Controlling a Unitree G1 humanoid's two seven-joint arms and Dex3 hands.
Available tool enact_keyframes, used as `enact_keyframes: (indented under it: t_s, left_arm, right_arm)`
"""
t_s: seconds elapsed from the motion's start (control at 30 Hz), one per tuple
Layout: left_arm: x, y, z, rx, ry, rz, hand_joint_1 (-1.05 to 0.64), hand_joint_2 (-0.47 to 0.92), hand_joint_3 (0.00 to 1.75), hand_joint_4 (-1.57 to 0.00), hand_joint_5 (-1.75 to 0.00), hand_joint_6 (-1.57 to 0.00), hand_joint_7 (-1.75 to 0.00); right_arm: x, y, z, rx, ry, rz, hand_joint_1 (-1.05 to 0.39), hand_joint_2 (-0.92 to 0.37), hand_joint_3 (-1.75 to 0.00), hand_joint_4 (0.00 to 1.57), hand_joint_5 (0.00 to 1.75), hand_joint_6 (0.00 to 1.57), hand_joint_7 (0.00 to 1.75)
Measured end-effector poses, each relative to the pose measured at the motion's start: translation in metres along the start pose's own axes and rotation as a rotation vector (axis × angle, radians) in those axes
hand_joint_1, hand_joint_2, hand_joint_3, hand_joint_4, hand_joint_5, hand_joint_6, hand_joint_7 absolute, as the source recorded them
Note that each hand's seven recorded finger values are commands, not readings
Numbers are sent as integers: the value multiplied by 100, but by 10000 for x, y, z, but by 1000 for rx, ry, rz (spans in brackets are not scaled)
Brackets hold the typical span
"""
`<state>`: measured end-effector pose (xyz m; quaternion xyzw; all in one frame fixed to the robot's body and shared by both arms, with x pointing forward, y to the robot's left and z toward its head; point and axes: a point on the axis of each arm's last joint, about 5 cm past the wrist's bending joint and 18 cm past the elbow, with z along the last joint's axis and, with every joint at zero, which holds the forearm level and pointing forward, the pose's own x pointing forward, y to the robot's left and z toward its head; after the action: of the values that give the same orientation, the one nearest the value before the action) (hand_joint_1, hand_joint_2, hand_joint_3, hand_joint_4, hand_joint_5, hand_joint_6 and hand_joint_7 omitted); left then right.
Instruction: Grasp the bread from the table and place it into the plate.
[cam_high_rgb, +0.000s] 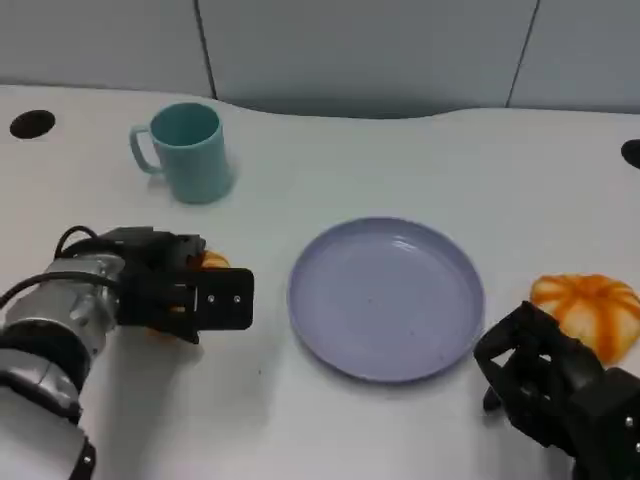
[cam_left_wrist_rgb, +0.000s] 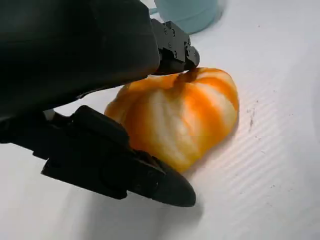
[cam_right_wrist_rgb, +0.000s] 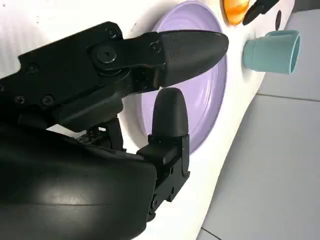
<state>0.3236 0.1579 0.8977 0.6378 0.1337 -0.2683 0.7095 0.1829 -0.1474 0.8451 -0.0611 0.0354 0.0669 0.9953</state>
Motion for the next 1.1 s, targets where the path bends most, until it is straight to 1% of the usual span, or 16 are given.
enact_keyframes:
  t_s: [0.03, 0.07, 0.1, 0.13, 0.17, 0.2, 0.27, 0.3, 0.37, 0.4, 0.43, 0.47, 0.63, 0.97, 1.03, 1.1]
  left_arm:
    - [3, -10, 8, -6, -2, 9, -45, 78, 0, -31, -59, -48, -43]
    - [6, -18, 15, -12, -3, 20, -43, 79, 0, -26, -86, -46, -65]
    - [8, -22, 23, -20, -5, 35, -37, 80, 0, -31, -114, -42, -96]
    - [10, -24, 29, -29, -8, 51, -31, 83, 1, -42, -136, -40, -122]
    - [12, -26, 36, -39, -10, 71, -27, 88, 2, -48, -157, -35, -152]
    - [14, -28, 43, -49, -12, 92, -26, 90, 5, -47, -164, -35, -157]
    - [16, -32, 52, -65, -14, 126, -27, 92, 8, -46, -170, -38, -162]
    - [16, -34, 52, -71, -13, 134, -28, 92, 6, -50, -168, -46, -153]
    - [18, -57, 54, -71, -12, 151, -28, 92, 5, -52, -166, -51, -147]
    - [19, -70, 55, -71, -11, 158, -25, 92, 4, -53, -170, -51, -155]
    - [19, -80, 55, -75, -11, 165, -21, 92, 7, -59, -173, -49, -167]
    - [19, -91, 53, -88, -10, 175, -20, 92, 9, -63, -174, -49, -170]
    - [5, -191, 16, -213, -15, 231, -15, 90, 11, -83, -175, -60, -175]
    - [-51, -319, -69, -543, -94, 329, -11, 86, 10, -85, -175, -66, -175]
    - [-65, -308, -96, -640, -111, 338, -10, 87, 10, -85, -175, -65, -175]
    - [-80, -273, -115, -732, -150, 349, -11, 87, 10, -85, -175, -64, -175]
  right_arm:
    - [-5, 0, 0, 0, 1, 0, -26, -92, -36, 60, 175, 39, 175]
    - [-9, 0, -2, 1, 3, 0, -26, -92, -36, 61, 175, 40, 175]
    - [-11, 0, -5, 1, 4, 0, -27, -92, -36, 61, 175, 40, 175]
    - [-13, 0, -6, 1, 4, 0, -27, -92, -36, 61, 175, 40, 175]
    - [-15, 0, -7, 1, 5, 0, -27, -92, -36, 61, 175, 40, 175]
    - [-17, 0, -6, 2, 6, 0, -27, -92, -36, 60, 175, 39, 175]
    - [-26, 0, 2, 2, 7, -1, -26, -92, -37, 60, 175, 38, 175]
    - [-31, -1, 8, 1, 4, -2, -26, -92, -37, 60, 175, 38, 175]
    - [-35, -2, 16, 1, -1, -3, -26, -92, -37, 60, 175, 38, 175]
    - [-37, -2, 19, 1, -2, -3, -27, -92, -37, 60, 175, 39, 175]
    - [-38, -2, 19, 1, -3, -3, -27, -92, -37, 61, 175, 39, 175]
    - [-39, -2, 19, 1, -3, -2, -27, -92, -37, 61, 175, 39, 175]
    - [-44, -3, 15, 2, 0, 0, -27, -92, -37, 61, 175, 39, 175]
    - [-45, -1, 10, 2, 1, 1, -28, -92, -36, 62, 175, 39, 175]
    - [-45, -1, 10, 2, 2, 1, -28, -92, -37, 62, 175, 39, 175]
    - [-44, 1, 10, 2, 2, 1, -28, -92, -37, 61, 175, 38, 175]
